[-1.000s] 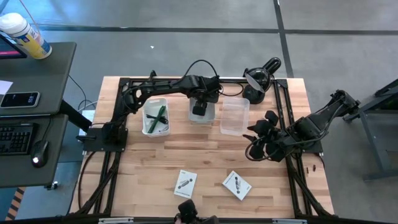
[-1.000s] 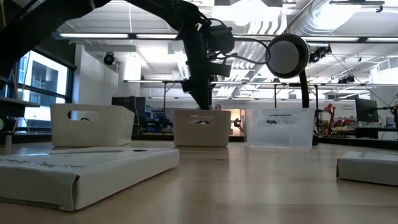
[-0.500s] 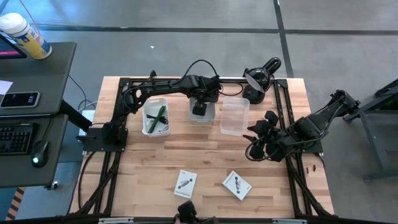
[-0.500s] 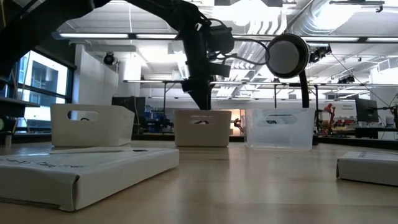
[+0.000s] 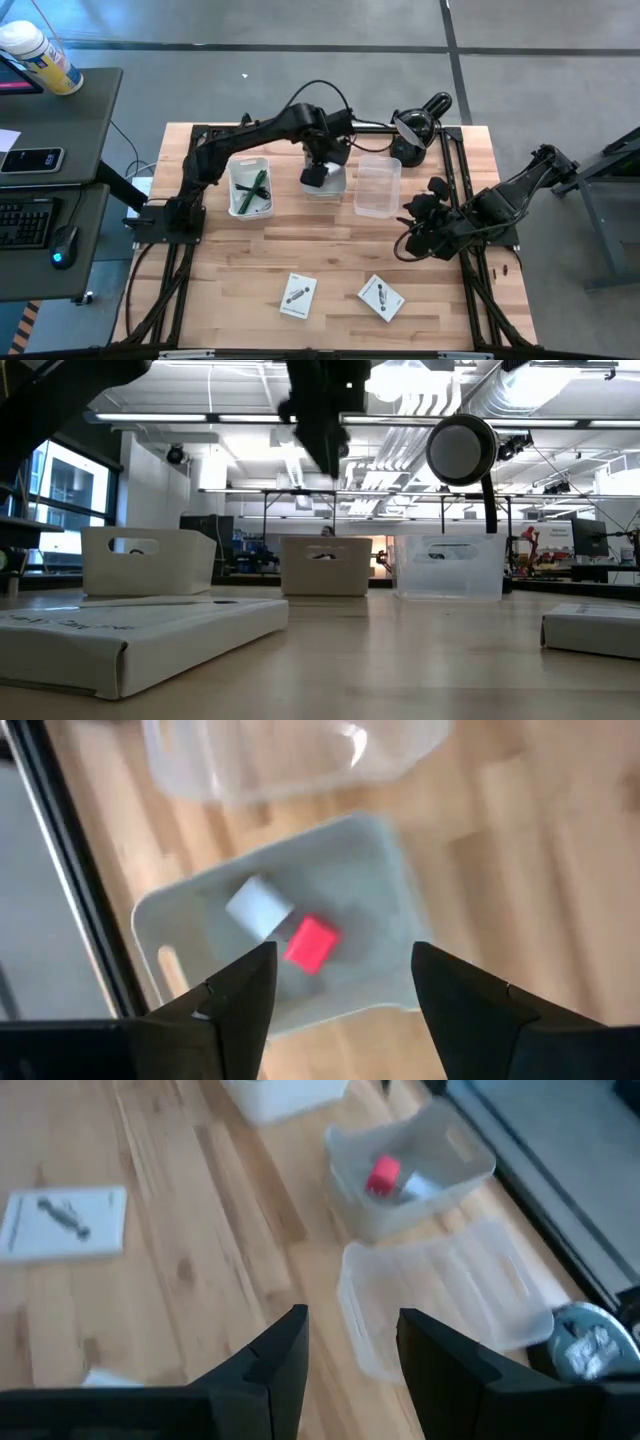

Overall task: Pick and place items into bin
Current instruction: Put the left card reader box into the transparent bin

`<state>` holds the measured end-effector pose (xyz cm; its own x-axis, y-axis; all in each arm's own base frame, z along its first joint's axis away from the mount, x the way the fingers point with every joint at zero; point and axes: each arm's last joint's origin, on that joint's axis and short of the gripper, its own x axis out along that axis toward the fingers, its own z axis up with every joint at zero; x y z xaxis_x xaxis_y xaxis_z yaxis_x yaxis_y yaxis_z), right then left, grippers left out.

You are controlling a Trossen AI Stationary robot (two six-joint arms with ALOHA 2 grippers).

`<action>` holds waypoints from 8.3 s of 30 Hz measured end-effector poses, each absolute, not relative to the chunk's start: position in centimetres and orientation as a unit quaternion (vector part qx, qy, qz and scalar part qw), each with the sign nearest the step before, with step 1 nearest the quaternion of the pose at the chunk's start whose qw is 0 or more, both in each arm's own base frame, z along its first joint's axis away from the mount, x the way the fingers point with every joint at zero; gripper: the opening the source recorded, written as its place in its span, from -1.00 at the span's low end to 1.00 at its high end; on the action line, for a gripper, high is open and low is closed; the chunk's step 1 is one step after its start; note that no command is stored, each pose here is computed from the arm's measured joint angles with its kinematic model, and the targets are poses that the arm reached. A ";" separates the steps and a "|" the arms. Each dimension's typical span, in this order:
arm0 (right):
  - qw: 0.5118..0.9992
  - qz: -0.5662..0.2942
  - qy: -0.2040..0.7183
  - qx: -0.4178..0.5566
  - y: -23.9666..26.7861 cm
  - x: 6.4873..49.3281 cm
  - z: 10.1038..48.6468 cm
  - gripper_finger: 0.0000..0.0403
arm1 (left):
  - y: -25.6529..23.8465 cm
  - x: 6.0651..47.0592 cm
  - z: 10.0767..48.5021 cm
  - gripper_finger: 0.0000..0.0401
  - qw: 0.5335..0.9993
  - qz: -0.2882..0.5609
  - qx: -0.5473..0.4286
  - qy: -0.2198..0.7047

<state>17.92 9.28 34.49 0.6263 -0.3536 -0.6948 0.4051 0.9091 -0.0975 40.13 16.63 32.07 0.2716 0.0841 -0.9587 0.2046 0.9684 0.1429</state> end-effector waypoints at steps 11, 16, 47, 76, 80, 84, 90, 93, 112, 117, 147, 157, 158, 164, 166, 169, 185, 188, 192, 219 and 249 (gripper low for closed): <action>0.887 -0.157 0.432 0.039 10.0 17.1 34.1 -0.28 | 6.0 41.0 34.8 0.02 0.799 -0.114 0.152 0.570; 0.886 -0.120 0.446 0.049 11.1 16.6 34.1 -0.28 | 0.3 41.9 34.9 0.03 0.801 -0.118 0.196 0.553; 0.918 -0.046 0.352 0.175 19.4 26.3 28.9 -0.28 | -20.5 34.1 30.2 0.03 0.752 0.059 0.274 0.596; 0.883 -0.083 0.338 0.314 21.0 32.6 22.2 -0.28 | -21.1 25.0 17.4 0.03 0.894 0.100 -0.166 0.403; 0.883 -0.089 0.342 0.308 21.1 32.7 21.7 -0.28 | -20.0 25.2 15.9 0.03 0.896 0.092 -0.244 0.361; 0.885 -0.087 0.357 0.286 21.6 33.1 19.9 -0.28 | -18.7 24.9 14.3 0.03 0.882 0.090 -0.305 0.347; 0.890 -0.058 0.366 0.265 23.1 33.7 17.3 -0.28 | -17.3 24.2 12.5 0.03 0.863 0.093 -0.373 0.328; 0.888 -0.035 0.356 0.290 23.7 34.4 16.5 -0.28 | -16.9 23.8 12.0 0.03 0.856 0.091 -0.395 0.321; 0.778 -0.114 0.365 0.498 20.8 37.7 12.4 -0.28 | -16.3 22.7 10.9 0.03 0.826 0.081 -0.455 0.323; 0.775 -0.118 0.359 0.506 20.8 37.9 12.0 -0.28 | -16.3 22.7 10.9 0.03 0.820 0.086 -0.466 0.321; 0.783 -0.113 0.352 0.500 19.9 38.5 12.1 -0.28 | -14.4 24.4 10.5 0.03 0.818 0.096 -0.429 0.371; 0.786 -0.113 0.353 0.495 19.9 38.5 12.1 -0.28 | -15.7 26.5 11.6 -0.07 0.829 0.107 -0.343 0.428; 0.786 -0.113 0.353 0.495 19.9 38.5 12.1 -0.28 | -15.8 26.6 11.8 -0.11 0.830 0.109 -0.329 0.436; 0.788 -0.111 0.354 0.492 19.9 38.4 12.1 -0.28 | -15.9 26.9 12.4 -0.38 0.837 0.106 -0.288 0.453; 0.788 -0.111 0.353 0.492 19.9 38.4 12.1 -0.28 | -16.0 27.0 12.3 -0.46 0.839 0.105 -0.286 0.451; 0.788 -0.111 0.353 0.492 19.9 38.5 12.1 -0.28 | -16.0 27.0 12.1 -0.57 0.837 0.105 -0.286 0.455; 0.775 -0.106 0.352 0.514 20.5 38.3 12.3 -0.28 | -16.4 27.5 10.8 -0.99 0.828 0.105 -0.301 0.461; 0.767 -0.106 0.357 0.522 20.9 38.0 12.3 -0.28 | -16.4 27.5 10.8 -0.97 0.828 0.105 -0.301 0.461; 0.746 -0.107 0.388 0.531 21.5 37.3 12.0 -0.28 | -16.4 27.4 10.8 -0.94 0.826 0.108 -0.306 0.460; 0.773 -0.093 0.364 0.511 19.8 38.7 12.2 -0.28 | -16.3 27.5 10.4 -0.99 0.804 0.150 -0.359 0.449; 0.750 -0.158 0.405 0.499 19.5 36.8 13.6 -0.28 | -16.4 27.6 10.1 -1.00 0.800 0.163 -0.375 0.439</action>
